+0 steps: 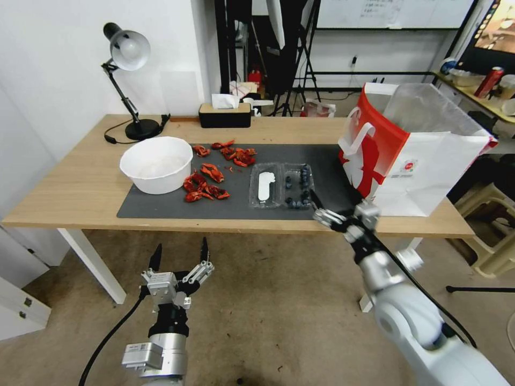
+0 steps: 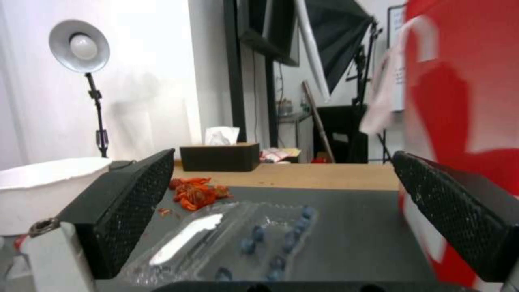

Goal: Close the takeout container lid, then place the container into the takeout bag.

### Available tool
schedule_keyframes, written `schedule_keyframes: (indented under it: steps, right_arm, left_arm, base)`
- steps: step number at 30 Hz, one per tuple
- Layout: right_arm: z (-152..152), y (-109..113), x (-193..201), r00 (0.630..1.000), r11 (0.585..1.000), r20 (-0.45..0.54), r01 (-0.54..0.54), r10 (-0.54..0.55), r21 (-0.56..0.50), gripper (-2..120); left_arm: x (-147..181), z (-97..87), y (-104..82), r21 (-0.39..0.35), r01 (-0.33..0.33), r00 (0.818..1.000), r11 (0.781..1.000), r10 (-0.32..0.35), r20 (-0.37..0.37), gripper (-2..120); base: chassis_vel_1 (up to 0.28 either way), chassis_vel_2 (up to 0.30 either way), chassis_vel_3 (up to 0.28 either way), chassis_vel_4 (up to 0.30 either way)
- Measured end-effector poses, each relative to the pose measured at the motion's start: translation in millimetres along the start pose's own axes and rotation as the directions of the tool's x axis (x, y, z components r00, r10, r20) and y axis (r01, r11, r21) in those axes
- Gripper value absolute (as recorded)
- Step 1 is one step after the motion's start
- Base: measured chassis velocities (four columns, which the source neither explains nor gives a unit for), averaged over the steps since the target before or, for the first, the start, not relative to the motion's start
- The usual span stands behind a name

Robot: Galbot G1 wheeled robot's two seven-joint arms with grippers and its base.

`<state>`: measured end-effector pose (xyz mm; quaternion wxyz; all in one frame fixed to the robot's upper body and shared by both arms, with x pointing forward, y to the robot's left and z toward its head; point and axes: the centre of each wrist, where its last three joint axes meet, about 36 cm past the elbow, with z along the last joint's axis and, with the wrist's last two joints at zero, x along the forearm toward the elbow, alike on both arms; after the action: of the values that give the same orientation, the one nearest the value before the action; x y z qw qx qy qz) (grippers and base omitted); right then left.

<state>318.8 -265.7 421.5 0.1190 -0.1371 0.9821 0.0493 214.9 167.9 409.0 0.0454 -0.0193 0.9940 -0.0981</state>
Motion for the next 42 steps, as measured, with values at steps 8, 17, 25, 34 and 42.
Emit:
schedule_keyframes:
  steps: [8,17,25,34,42]
  right_arm:
    - [30,7,91,0.995,0.997,-0.063,-0.073,0.071,-0.029,100]
    - [34,9,106,0.993,0.995,-0.08,-0.09,0.086,-0.041,100]
    - [30,1,106,0.995,0.996,-0.091,-0.056,0.05,-0.073,100]
    - [28,-4,79,0.994,0.996,-0.113,-0.001,-0.009,-0.088,100]
    - [16,-3,85,0.993,0.997,-0.118,-0.012,0.002,-0.078,100]
  left_arm:
    - [-1,4.9,-4.0,0.014,-0.013,1.0,1.0,0.013,-0.015,100]
    - [0,12.1,-4.0,0.013,-0.022,0.999,1.0,0.022,-0.028,100]
    - [-8,12.9,-10.0,0.101,-0.025,1.0,0.995,0.026,-0.004,100]
    - [-29,-14.9,-9.8,0.394,-0.145,0.989,0.907,0.133,0.058,100]
    - [-59,-27.0,1.5,0.531,-0.298,0.935,0.793,0.356,-0.006,100]
  base:
    - [0.0,0.0,0.0,0.0]
    - [0.0,0.0,0.0,0.0]
    - [0.0,0.0,0.0,0.0]
    - [0.0,0.0,0.0,0.0]
    - [0.0,0.0,0.0,0.0]
